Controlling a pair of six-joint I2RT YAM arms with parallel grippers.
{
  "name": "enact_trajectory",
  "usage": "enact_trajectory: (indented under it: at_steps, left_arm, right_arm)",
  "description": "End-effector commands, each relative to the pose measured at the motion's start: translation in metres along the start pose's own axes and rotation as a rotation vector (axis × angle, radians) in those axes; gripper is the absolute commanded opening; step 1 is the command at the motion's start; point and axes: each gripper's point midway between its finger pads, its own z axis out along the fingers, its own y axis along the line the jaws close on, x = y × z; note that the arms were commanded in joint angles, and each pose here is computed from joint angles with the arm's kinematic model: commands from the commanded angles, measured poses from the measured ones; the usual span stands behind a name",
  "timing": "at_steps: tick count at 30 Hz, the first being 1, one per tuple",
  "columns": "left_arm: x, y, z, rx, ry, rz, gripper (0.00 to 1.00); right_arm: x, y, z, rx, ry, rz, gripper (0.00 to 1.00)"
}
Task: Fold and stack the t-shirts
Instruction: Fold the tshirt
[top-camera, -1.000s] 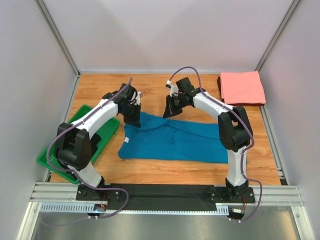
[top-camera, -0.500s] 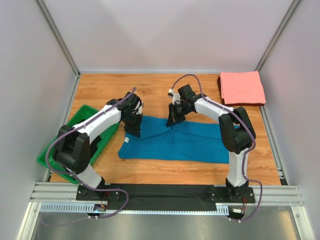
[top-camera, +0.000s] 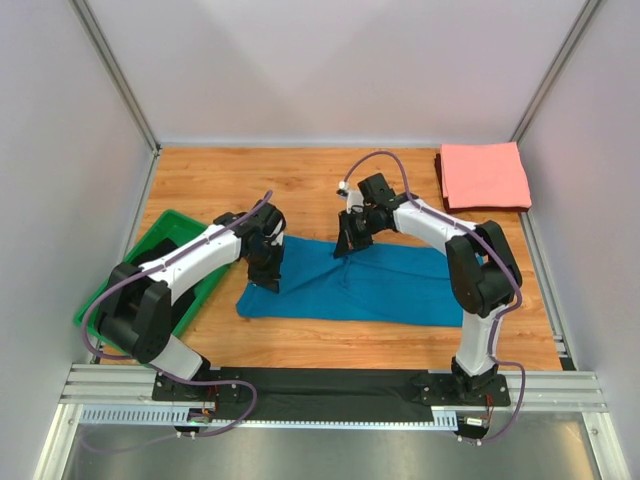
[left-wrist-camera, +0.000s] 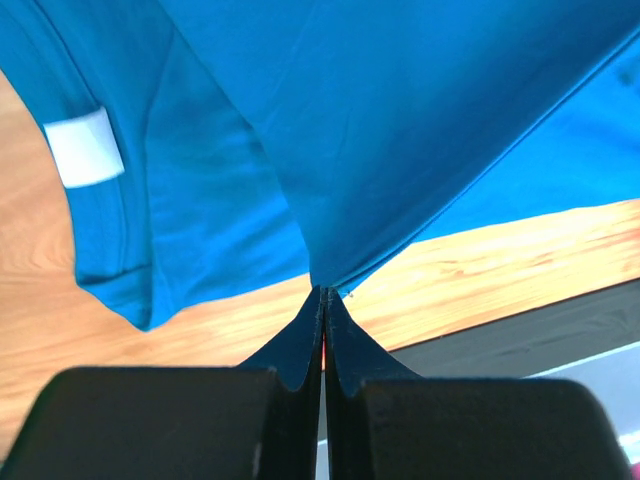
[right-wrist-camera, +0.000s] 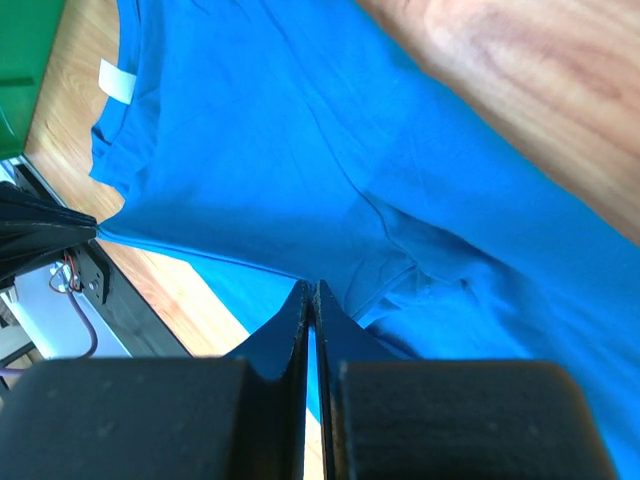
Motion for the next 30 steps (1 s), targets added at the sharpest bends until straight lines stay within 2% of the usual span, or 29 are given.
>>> enact_trajectory:
  at_steps: [1, 7, 11, 12, 13, 14, 16, 19, 23, 25, 28, 30]
  left_arm:
    - [0.014, 0.004, -0.004, -0.028, 0.02, -0.03, 0.0]
    - [0.025, 0.009, -0.002, -0.052, 0.048, -0.039, 0.0]
    - [0.035, 0.022, 0.004, -0.128, 0.1, -0.044, 0.0]
    - [0.034, 0.026, 0.004, -0.153, 0.094, -0.046, 0.0]
    - [0.033, 0.029, 0.002, -0.17, 0.09, -0.048, 0.11]
    - [0.029, 0.028, -0.002, -0.173, 0.076, -0.046, 0.14]
    - [0.02, 0.025, -0.008, -0.172, 0.047, -0.038, 0.2]
    - [-0.005, 0.006, -0.02, -0.115, -0.019, -0.022, 0.27]
    - [-0.041, -0.034, -0.02, 0.025, -0.046, 0.004, 0.27]
    - [-0.056, -0.049, -0.01, 0.08, -0.062, 0.049, 0.27]
    - [-0.06, -0.072, 0.0, 0.18, -0.07, 0.164, 0.29]
    - [-0.063, -0.076, 0.01, 0.185, -0.087, 0.222, 0.31]
  right_arm:
    - [-0.007, 0.013, -0.01, -0.021, -0.052, -0.058, 0.0]
    - [0.006, 0.012, -0.006, -0.005, -0.028, -0.057, 0.0]
    - [0.015, 0.013, -0.007, 0.008, -0.012, -0.061, 0.01]
    - [0.019, 0.011, -0.008, 0.019, -0.003, -0.056, 0.03]
    - [0.018, 0.011, -0.012, 0.034, -0.011, -0.046, 0.08]
    - [0.017, 0.011, -0.015, 0.051, -0.019, -0.04, 0.18]
    - [0.01, 0.012, -0.031, 0.106, -0.062, -0.01, 0.25]
    - [0.006, 0.01, -0.048, 0.183, -0.107, 0.053, 0.31]
    - [0.015, -0.031, -0.067, 0.457, -0.125, 0.156, 0.33]
    - [0.019, -0.041, -0.065, 0.501, -0.106, 0.175, 0.33]
    - [0.018, -0.042, -0.056, 0.471, -0.058, 0.113, 0.33]
    - [0.011, -0.043, -0.052, 0.439, -0.048, 0.001, 0.33]
